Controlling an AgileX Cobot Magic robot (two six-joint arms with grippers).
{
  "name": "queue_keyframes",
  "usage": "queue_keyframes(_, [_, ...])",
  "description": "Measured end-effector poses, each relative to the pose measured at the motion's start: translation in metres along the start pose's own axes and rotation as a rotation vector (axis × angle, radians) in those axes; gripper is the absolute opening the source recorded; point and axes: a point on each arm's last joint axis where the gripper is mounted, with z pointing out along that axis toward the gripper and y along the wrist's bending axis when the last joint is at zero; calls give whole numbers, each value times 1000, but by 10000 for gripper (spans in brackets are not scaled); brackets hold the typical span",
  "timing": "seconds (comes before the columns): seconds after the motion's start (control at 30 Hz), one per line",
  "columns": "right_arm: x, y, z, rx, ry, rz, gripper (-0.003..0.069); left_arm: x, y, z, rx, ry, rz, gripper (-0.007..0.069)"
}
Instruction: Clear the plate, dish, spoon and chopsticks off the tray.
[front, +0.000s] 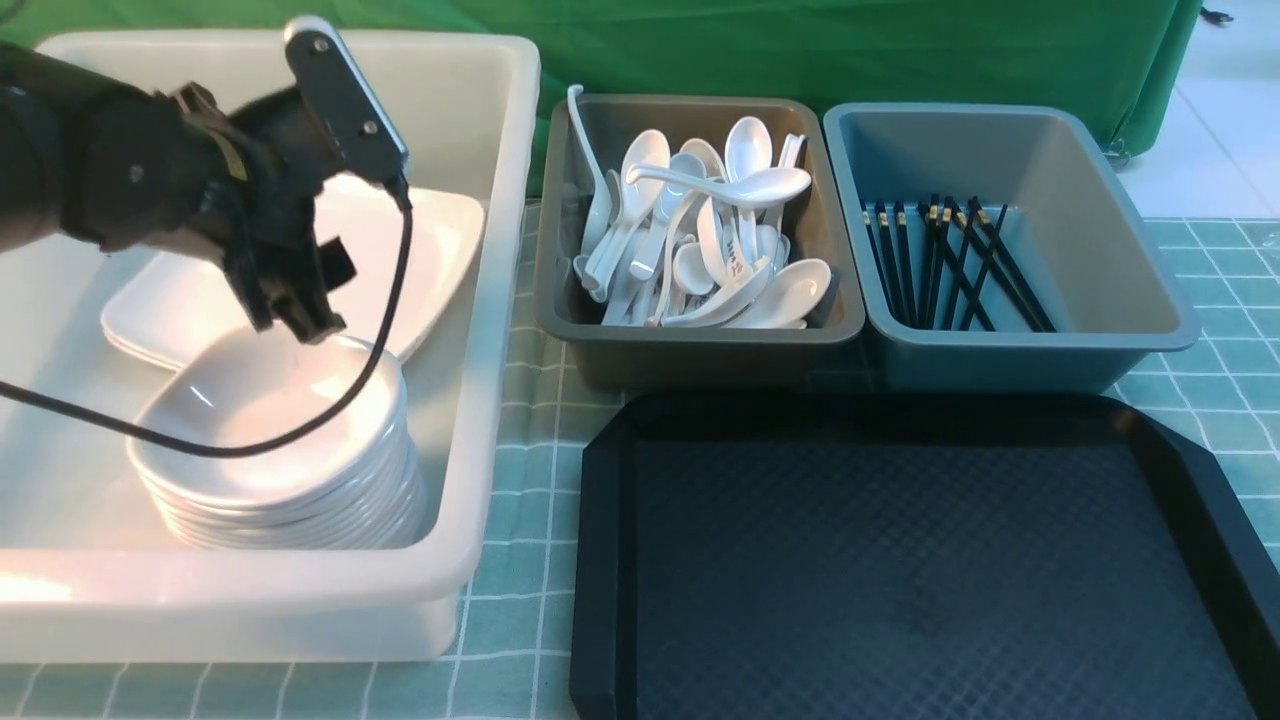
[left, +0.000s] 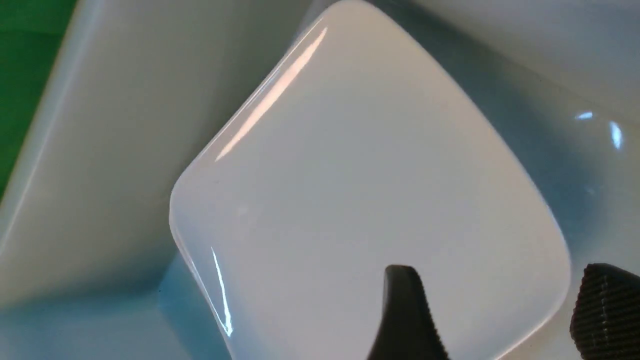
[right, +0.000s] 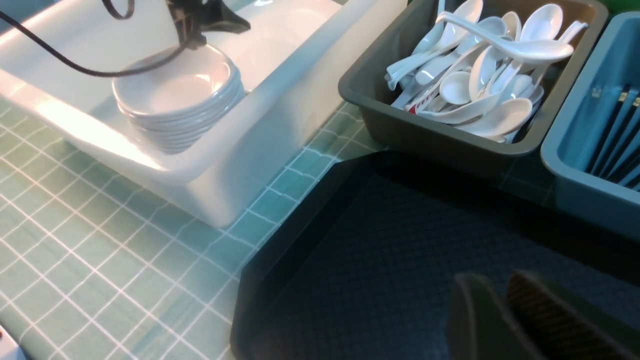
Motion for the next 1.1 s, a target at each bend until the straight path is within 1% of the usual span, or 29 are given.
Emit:
queue_keyframes(0.13, [0,0,0,0,0,0,128,-2,0,-12,16,-16,-54,428])
queue_keyframes(0.23, [0,0,0,0,0,0,130,-10,1,-34,29,-97,-178,385])
queue_keyframes(0.3, [0,0,0,0,0,-2,132,-21,2,-60,38,-191,-300,330])
queue_keyframes(0.4, [0,0,0,-2,5,-4,135,-35,-1,-121,58,-368,-459,157])
queue_keyframes(0.43, [1,0,0,-2,6,-4,136,-37,-4,-148,62,-436,-484,100])
queue_keyframes(0.47, [1,0,0,-2,8,-5,136,-37,-6,-153,72,-448,-491,90])
queue_keyframes(0.5, [1,0,0,-4,13,-6,137,-34,-13,-187,73,-540,-511,41])
queue_keyframes(0.53, [1,0,0,-4,13,-6,137,-33,-14,-191,75,-551,-514,34])
queue_keyframes(0.57, [2,0,0,-4,17,-8,137,-30,-20,-206,84,-598,-530,22])
queue_keyframes(0.63, [3,0,0,-2,29,-14,122,-8,-44,-243,95,-724,-575,7])
queue_keyframes(0.67, [3,0,0,-2,34,-15,105,1,-53,-247,98,-747,-591,6])
queue_keyframes(0.73, [4,0,0,0,42,-14,47,28,-75,-262,75,-827,-640,6])
queue_keyframes(0.83, [4,0,0,3,42,-9,25,48,-91,-262,45,-867,-675,6])
queue_keyframes(0.87, [4,0,0,4,41,-3,20,68,-109,-256,13,-890,-702,8])
queue_keyframes(0.9, [4,0,0,5,41,0,20,75,-116,-250,4,-887,-711,8])
queue_keyframes(1.0, [4,-1,0,6,42,6,20,92,-130,-240,-45,-908,-733,9])
queue_keyframes(1.1, [4,-1,0,6,42,11,28,100,-138,-232,-56,-904,-744,10])
